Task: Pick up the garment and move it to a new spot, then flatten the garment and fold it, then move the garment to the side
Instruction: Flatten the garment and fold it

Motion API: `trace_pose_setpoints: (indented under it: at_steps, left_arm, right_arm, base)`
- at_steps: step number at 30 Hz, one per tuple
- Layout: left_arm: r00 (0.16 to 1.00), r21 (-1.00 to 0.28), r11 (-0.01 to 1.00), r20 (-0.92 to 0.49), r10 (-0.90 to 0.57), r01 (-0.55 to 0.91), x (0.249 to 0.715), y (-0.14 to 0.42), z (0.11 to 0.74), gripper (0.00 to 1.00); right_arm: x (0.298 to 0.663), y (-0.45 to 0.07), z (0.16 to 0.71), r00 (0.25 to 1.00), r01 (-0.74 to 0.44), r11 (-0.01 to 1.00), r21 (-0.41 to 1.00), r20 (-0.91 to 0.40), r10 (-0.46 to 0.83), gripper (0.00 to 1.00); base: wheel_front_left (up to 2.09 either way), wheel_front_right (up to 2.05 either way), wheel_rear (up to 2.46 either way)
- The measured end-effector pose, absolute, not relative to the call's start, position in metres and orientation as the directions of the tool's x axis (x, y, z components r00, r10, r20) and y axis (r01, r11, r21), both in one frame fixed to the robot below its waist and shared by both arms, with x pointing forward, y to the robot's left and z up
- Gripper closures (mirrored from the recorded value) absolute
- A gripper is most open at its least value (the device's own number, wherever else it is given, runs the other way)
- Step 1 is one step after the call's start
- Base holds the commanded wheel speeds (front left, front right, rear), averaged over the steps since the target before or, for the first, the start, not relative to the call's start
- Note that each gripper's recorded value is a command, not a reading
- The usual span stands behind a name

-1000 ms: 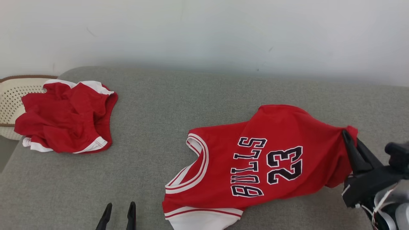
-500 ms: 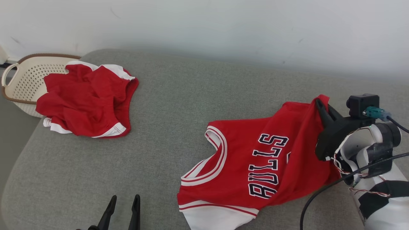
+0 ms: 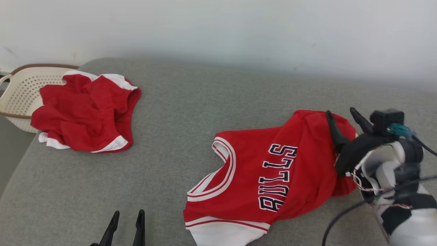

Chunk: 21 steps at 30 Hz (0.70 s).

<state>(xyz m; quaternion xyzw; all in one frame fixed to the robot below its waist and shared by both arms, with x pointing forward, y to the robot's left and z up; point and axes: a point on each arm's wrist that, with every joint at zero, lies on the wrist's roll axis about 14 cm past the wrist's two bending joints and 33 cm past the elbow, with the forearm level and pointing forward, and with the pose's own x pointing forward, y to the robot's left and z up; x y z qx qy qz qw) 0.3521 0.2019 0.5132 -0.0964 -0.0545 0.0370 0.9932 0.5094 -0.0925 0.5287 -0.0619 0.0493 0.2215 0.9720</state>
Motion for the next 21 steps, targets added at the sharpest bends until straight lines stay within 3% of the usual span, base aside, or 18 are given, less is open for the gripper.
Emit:
trace_pose_setpoints:
  at_steps: [9,14,21]
  left_arm:
    - [0.994,-0.201,0.98,0.109,0.02,0.002,0.363,0.18,0.515,0.0]
    - [0.995,-0.202,0.979,0.103,0.007,0.014,0.365,0.176,0.513,0.0]
    - [0.995,-0.2,0.98,0.099,0.002,0.018,0.365,0.175,0.511,0.0]
  right_arm:
    - [0.479,-0.167,0.55,0.951,-0.301,0.951,-0.064,0.051,0.305,0.0]
    - [0.454,-0.186,0.539,0.967,-0.248,0.968,-0.042,0.047,0.25,0.0]
    - [0.423,-0.172,0.518,0.966,-0.259,0.966,0.009,-0.022,0.259,0.0]
  base:
    - [0.0,0.0,0.0]
    - [0.0,0.0,0.0]
    - [0.0,0.0,0.0]
